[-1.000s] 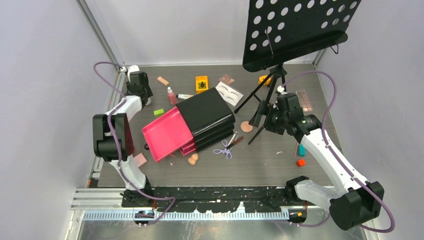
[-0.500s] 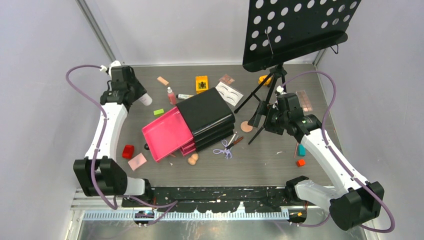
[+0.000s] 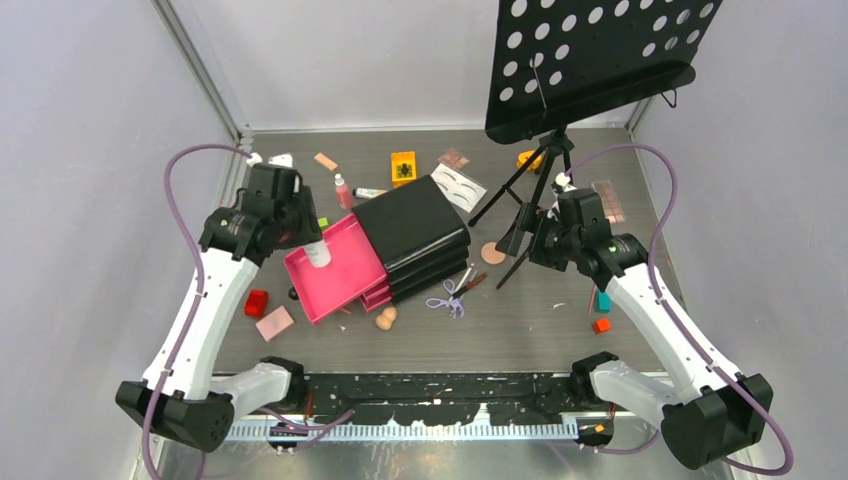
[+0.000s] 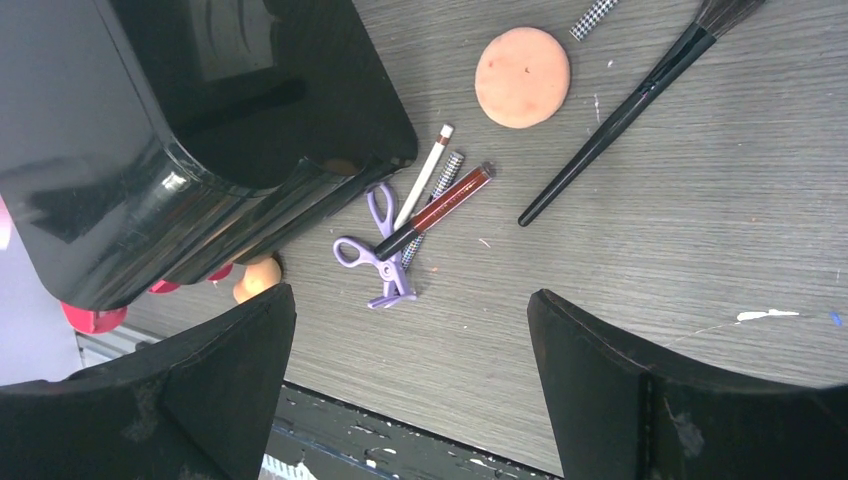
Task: Organize the makeup
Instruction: Place the makeup in the drawer.
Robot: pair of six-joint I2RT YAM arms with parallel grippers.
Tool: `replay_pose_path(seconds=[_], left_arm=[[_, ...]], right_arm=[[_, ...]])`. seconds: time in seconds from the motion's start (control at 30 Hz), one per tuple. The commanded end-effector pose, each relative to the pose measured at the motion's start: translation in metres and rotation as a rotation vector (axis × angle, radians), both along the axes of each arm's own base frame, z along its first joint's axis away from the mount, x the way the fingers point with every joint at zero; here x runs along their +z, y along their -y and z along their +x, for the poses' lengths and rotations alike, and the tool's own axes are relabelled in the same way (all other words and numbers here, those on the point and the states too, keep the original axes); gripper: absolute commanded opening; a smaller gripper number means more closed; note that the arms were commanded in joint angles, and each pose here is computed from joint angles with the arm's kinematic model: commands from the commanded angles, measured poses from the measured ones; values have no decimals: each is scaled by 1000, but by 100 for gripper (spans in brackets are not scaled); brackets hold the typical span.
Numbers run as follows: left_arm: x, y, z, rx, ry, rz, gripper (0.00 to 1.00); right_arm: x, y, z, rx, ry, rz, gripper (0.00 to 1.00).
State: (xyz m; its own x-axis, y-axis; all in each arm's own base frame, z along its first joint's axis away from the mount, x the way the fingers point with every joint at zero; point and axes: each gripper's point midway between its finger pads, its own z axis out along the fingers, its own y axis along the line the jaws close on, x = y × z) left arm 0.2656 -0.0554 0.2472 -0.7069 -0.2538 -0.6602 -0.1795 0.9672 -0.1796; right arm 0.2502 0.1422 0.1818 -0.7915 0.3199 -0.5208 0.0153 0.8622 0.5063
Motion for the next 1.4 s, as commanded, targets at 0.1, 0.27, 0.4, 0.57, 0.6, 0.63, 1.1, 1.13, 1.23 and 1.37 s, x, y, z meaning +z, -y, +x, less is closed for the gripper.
replay_pose_path(seconds=[0.1, 0.27, 0.4, 0.57, 0.6, 0.63, 1.1, 1.13, 1.23, 1.37], left_arm=[[2, 15, -15, -196, -59, 318, 0], [-2, 26, -14, -275, -64, 552, 0], [3, 22, -7, -275, -69, 743, 0], [6, 21, 1, -291, -90, 896, 0], [4, 21, 1, -298, -105, 913, 0], [1, 21, 1, -304, -124, 930, 0], [-33, 24, 5, -350, -214, 1017, 0], [-36, 24, 5, -354, -225, 1025, 0], [-47, 23, 5, -359, -254, 1044, 0], [-58, 26, 6, -365, -258, 1034, 0]], right_arm=[[13, -6, 2, 9, 48, 44, 91], [15, -6, 1, 7, 54, 43, 90], [12, -5, 0, 3, 46, 40, 90], [11, -4, -2, -3, 46, 41, 90], [11, -4, -2, -3, 46, 41, 90], [11, -3, -3, -4, 45, 41, 90], [11, -3, -3, -7, 43, 43, 90], [10, -3, -3, -7, 41, 43, 90], [9, -3, -3, -7, 38, 41, 90], [10, -3, -3, -8, 39, 42, 90]])
